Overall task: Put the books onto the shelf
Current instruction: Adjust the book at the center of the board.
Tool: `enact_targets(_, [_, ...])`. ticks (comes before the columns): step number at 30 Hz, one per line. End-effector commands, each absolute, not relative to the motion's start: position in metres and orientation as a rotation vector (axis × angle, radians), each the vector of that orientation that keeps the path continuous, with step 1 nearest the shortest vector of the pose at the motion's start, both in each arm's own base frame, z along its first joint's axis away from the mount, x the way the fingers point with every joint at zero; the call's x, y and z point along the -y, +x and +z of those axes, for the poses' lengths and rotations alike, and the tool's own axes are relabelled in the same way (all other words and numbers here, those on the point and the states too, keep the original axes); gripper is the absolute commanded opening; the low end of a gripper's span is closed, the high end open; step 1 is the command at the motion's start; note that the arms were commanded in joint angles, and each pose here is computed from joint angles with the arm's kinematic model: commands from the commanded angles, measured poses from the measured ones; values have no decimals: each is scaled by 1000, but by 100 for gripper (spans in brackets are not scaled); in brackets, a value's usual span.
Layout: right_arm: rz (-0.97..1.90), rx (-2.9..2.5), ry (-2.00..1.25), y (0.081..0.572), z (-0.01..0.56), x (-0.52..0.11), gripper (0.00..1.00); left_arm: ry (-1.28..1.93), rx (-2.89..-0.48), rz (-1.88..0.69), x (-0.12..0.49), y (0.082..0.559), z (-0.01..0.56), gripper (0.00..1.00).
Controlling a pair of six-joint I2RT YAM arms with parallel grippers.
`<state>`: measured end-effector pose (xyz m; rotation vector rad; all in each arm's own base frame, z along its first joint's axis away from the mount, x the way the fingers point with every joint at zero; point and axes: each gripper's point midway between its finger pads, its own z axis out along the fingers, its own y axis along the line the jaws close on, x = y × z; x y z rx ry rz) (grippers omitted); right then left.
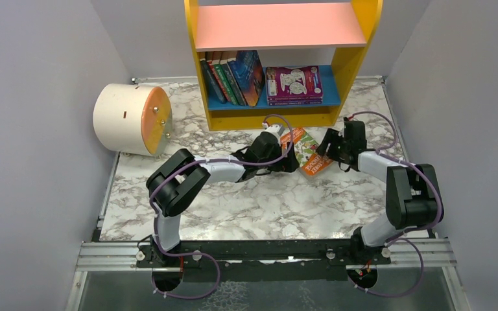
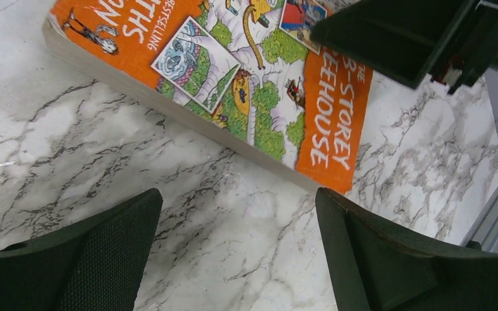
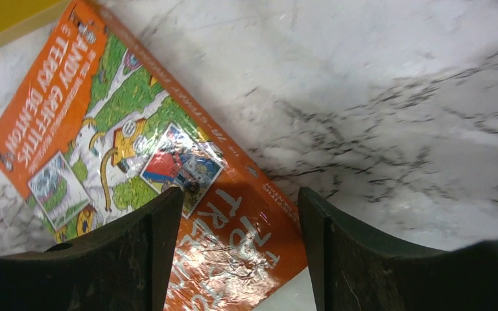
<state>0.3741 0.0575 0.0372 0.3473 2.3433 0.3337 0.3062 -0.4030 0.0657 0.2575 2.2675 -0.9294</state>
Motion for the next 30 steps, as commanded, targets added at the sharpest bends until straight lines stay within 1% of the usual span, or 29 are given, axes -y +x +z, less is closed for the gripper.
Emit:
enact_targets(1, [541,-2366,215,355,40,-105,64,243,-2222,-963,412,319,75,83])
enact_targets(4, [594,-2379,162,344,40,-129,63,254,-2221,-978,416,320,75,83])
enact_targets(8, [634,-2382,141,334,40,-143,63,261,-2223,-987,418,322,73,83])
enact_targets(16, [641,-2396,134,327,31,-144,62,257,-2210,-995,417,328,79,83])
enact_targets(30, [669,-2408,124,323,22,-148,60,248,-2145,-1032,419,332,111,82])
